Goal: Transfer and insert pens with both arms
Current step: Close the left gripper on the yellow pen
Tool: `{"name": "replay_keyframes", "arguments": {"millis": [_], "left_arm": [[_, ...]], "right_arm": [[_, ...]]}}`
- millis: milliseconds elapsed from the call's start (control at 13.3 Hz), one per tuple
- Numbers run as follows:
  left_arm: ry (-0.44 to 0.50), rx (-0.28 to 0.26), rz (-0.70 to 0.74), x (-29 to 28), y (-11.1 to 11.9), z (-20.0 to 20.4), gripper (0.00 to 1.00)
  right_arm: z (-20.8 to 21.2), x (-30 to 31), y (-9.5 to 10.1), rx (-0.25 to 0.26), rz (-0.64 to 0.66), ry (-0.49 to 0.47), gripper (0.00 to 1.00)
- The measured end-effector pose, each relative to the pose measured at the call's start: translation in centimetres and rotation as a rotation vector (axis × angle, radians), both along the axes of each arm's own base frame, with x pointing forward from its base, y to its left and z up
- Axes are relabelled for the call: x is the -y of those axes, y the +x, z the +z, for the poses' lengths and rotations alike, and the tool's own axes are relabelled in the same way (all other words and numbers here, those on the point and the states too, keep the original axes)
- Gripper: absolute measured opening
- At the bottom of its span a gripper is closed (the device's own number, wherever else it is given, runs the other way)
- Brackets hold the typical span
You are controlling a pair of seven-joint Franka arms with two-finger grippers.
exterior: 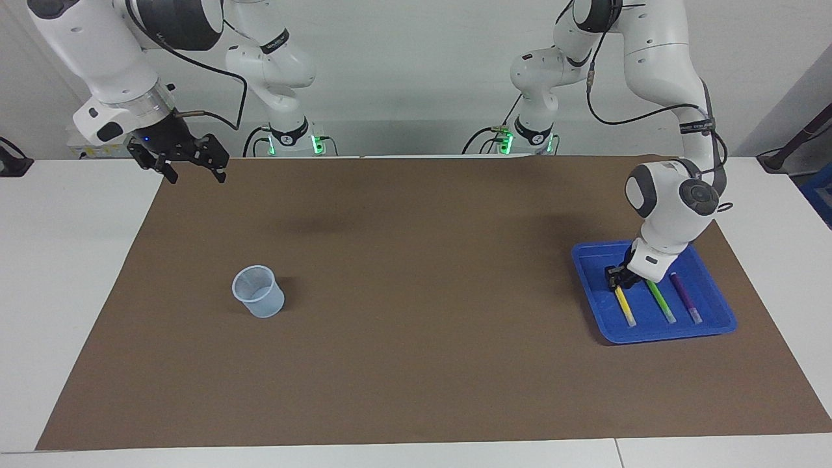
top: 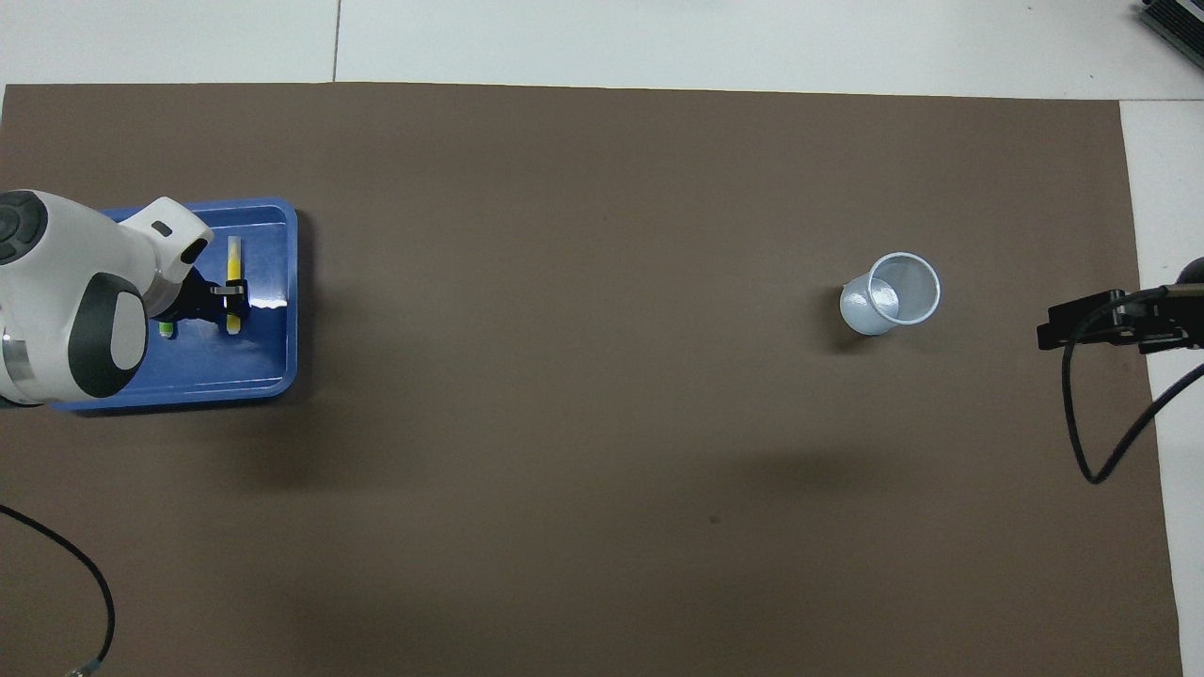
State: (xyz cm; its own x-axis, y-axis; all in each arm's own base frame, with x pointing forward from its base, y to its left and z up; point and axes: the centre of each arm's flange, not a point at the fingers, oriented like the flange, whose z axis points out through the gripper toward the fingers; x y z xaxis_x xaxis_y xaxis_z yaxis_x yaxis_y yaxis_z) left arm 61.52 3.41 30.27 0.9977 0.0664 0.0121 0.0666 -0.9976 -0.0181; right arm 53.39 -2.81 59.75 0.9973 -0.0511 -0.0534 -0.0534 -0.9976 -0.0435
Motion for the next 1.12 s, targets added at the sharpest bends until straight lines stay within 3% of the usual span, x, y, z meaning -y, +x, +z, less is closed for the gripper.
{"name": "replay_keyframes", "arguments": {"millis": [150,225,674,1124], "left_arm": [[-0.001,0.001,0.006,0.3,0.0,0.0,0.2],[-0.001,0.002,0.01,0.3,0.0,0.0,0.17],[0.0,-0.005,0.044,0.3,-0.1,0.1,0.17],[-0.001,-0.109,0.052,1.2,0.5,3.9,0.17]], "right_arm": [[-0.1,-0.4,0.0,-0.004,0.007,0.0,1.0],[-0.3,-0.6,-0.1,-0.011,0.01,0.0,1.0],[-1.4,-0.8,-2.0,-0.076,0.012,0.0,1.0],[-1.4,-0.9,-2.2,-0.076,0.074,0.005,1.0]]}}
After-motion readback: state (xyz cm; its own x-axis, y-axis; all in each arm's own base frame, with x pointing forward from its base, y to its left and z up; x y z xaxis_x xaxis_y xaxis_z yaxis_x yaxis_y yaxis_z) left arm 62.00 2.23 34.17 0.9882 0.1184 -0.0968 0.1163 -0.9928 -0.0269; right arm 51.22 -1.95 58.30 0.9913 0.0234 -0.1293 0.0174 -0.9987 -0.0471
